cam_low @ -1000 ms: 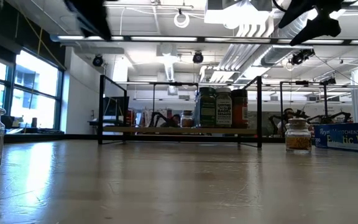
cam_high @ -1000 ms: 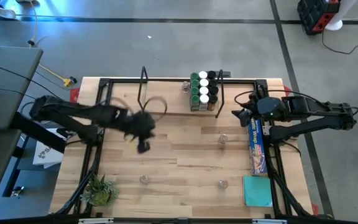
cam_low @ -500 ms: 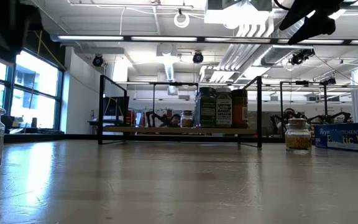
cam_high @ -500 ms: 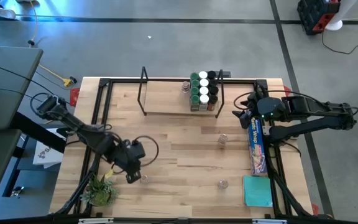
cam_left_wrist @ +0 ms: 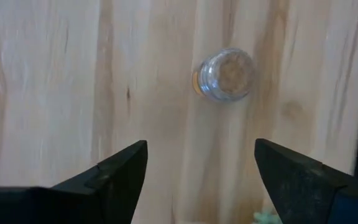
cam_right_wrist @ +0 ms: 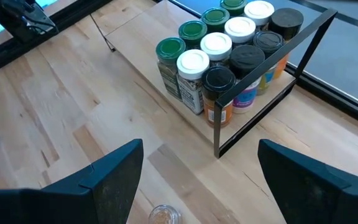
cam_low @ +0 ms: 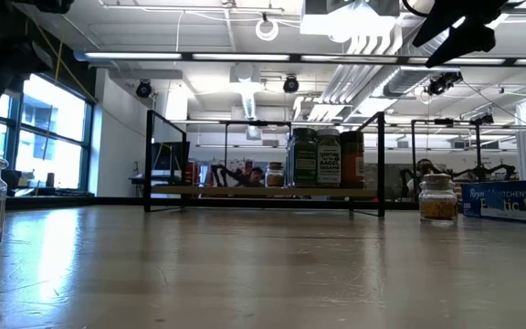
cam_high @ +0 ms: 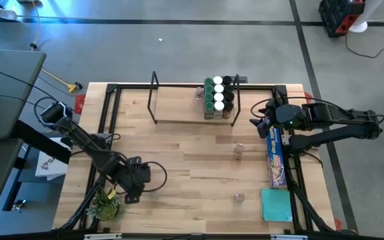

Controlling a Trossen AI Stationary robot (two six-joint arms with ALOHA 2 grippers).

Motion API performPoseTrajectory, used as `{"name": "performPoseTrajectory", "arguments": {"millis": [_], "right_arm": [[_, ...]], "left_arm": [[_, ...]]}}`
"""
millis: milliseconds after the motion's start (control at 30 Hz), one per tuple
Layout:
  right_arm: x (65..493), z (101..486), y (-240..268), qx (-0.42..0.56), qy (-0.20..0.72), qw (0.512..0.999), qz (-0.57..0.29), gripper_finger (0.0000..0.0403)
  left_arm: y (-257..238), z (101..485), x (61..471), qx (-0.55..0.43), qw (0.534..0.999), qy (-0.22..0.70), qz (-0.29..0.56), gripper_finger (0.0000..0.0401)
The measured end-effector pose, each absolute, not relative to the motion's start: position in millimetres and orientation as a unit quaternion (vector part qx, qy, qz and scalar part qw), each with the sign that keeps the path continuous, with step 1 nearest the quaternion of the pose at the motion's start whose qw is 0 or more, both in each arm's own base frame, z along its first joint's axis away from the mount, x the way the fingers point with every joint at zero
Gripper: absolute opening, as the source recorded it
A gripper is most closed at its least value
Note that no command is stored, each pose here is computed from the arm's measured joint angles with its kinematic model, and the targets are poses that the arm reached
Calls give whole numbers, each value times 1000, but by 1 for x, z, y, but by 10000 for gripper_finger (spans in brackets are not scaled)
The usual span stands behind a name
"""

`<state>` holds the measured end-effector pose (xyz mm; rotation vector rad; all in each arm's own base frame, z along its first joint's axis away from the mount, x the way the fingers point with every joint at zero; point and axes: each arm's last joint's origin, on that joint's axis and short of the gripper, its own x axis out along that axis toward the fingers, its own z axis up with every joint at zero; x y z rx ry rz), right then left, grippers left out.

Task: Shelf spices
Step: Put the brown seasoning bottle on the shelf aligned with the other brown seasoning bottle

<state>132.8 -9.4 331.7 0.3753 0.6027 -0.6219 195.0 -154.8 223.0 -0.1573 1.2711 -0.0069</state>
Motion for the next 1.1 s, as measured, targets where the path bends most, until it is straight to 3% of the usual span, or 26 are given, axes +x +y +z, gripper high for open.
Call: {"name": "performPoseTrajectory", "arguments": {"millis": [400,533,733,1100], "right_arm": [[133,332,-9,230,277,880,-308,312],[133,332,-9,263,268,872,-315,312],[133,332,-9,298,256,861,-324,312],[133,331,-8,321,253,854,-322,312]], "left_arm": [[-149,183,189,48,844,523,-110,293],[-147,180,193,43,854,505,-119,293],[-155,177,198,67,877,433,-197,293],[-156,161,204,70,890,400,-207,293]]}}
